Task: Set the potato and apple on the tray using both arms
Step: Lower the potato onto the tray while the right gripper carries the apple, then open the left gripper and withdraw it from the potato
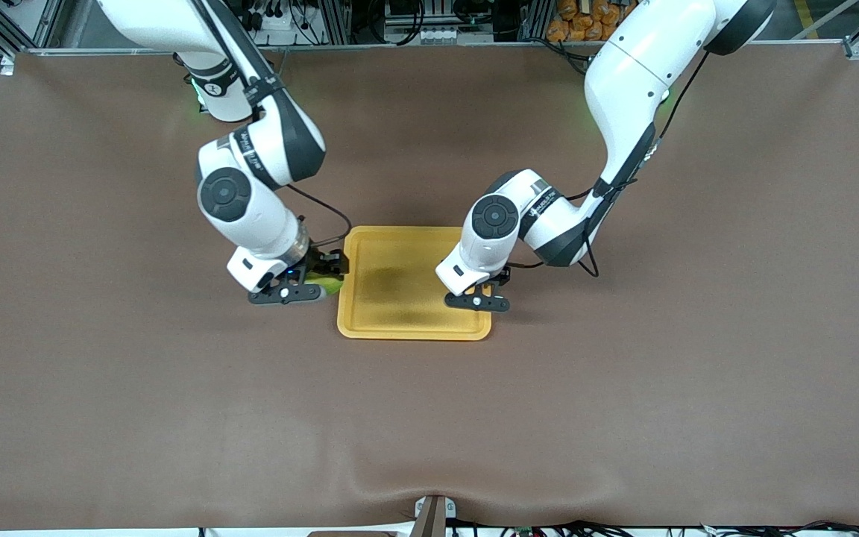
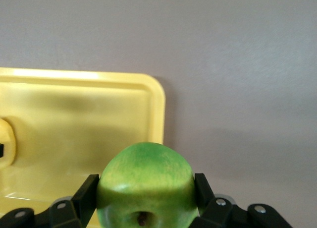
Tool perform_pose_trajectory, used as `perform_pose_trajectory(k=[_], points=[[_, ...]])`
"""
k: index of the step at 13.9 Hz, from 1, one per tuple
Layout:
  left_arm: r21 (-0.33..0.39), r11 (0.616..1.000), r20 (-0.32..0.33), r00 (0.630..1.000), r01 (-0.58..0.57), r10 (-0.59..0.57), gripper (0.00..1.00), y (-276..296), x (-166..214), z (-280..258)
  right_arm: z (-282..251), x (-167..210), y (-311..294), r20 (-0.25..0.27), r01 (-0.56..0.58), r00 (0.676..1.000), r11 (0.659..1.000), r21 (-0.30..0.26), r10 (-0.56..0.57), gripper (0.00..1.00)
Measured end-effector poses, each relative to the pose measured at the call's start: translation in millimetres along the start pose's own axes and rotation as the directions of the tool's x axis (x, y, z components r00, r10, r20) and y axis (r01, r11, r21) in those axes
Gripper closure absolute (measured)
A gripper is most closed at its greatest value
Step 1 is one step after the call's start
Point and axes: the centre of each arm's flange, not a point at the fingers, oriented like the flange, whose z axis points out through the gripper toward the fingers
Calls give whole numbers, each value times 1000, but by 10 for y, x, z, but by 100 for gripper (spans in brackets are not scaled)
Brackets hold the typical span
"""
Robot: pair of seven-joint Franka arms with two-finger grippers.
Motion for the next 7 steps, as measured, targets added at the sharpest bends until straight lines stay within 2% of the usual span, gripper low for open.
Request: perform_pose_trajectory(k=[2, 7], points=[[-5, 1000, -17, 1000, 4, -4, 0, -8, 67, -70, 133, -43, -212, 7, -14, 1000, 1000, -4, 14, 18], [13, 997, -61, 996, 70, -69, 0, -383, 398, -645, 581, 7, -377, 43, -13, 999, 999, -30, 14, 18]])
